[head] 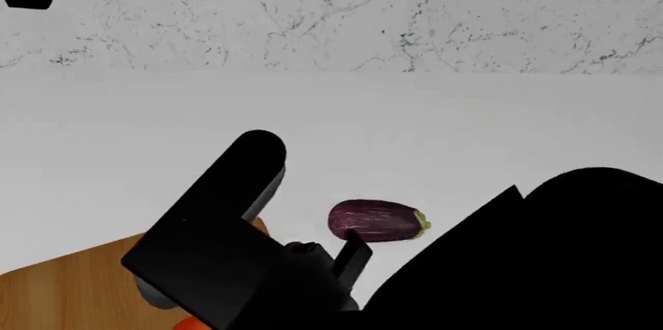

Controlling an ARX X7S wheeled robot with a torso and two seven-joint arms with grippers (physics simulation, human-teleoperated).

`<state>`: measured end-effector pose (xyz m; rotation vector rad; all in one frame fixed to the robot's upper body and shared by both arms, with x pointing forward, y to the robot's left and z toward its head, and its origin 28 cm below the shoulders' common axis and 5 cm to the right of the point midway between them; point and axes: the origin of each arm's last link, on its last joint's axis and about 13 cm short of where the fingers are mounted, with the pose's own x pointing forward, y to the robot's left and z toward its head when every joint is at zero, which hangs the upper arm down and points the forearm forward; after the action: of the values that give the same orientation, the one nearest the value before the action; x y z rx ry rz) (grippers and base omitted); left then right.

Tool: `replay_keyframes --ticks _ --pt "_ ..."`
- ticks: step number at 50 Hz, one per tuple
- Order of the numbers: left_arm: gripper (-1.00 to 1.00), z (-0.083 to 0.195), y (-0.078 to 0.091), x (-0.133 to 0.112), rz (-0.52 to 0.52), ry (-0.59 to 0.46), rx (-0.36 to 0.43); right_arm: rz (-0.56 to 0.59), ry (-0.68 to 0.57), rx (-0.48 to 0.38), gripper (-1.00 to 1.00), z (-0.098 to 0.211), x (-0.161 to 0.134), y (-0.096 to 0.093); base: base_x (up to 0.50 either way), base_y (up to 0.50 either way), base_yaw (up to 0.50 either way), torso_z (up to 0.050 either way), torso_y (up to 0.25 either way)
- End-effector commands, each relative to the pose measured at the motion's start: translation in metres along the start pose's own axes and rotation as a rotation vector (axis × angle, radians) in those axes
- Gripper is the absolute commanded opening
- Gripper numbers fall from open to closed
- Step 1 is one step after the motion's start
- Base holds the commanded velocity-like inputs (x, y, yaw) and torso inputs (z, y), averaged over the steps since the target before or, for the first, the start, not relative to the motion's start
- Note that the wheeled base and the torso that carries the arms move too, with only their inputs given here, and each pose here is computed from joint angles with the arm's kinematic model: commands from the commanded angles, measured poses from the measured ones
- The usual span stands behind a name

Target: Clear the non-vegetable object off the cutting board and place the vegetables onto it.

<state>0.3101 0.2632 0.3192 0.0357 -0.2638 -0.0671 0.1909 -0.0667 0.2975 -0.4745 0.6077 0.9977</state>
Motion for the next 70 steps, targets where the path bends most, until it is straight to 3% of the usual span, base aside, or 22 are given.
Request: replay_keyframes --ticks 1,38,39,51,70 --pt "1.00 0.000 0.001 0.000 0.003 -0.001 -0.001 0.060 -0.025 -0.053 -1.00 0.009 0.010 0.005 0.00 0.00 0.00 0.000 0.000" --pt "1.00 -0.003 0.001 0.000 0.012 0.003 -0.003 0.114 0.014 0.006 -1.00 -0.015 0.037 0.001 0.00 0.00 0.00 0.000 0.000" --pt "1.00 -0.003 0.001 0.000 0.013 0.002 -0.003 0.111 0.012 0.004 1.00 -0.015 0.037 0.001 0.00 0.00 0.00 0.000 0.000" --pt "1.00 -0.003 0.001 -0.001 0.014 0.002 -0.003 0.078 0.004 -0.016 1.00 -0.011 0.031 0.000 0.00 0.00 0.00 0.000 0.000" --pt "1.00 0.002 0.000 0.000 0.006 -0.007 0.000 -0.008 -0.064 -0.042 1.00 0.010 -0.002 -0.002 0.00 0.00 0.00 0.000 0.000"
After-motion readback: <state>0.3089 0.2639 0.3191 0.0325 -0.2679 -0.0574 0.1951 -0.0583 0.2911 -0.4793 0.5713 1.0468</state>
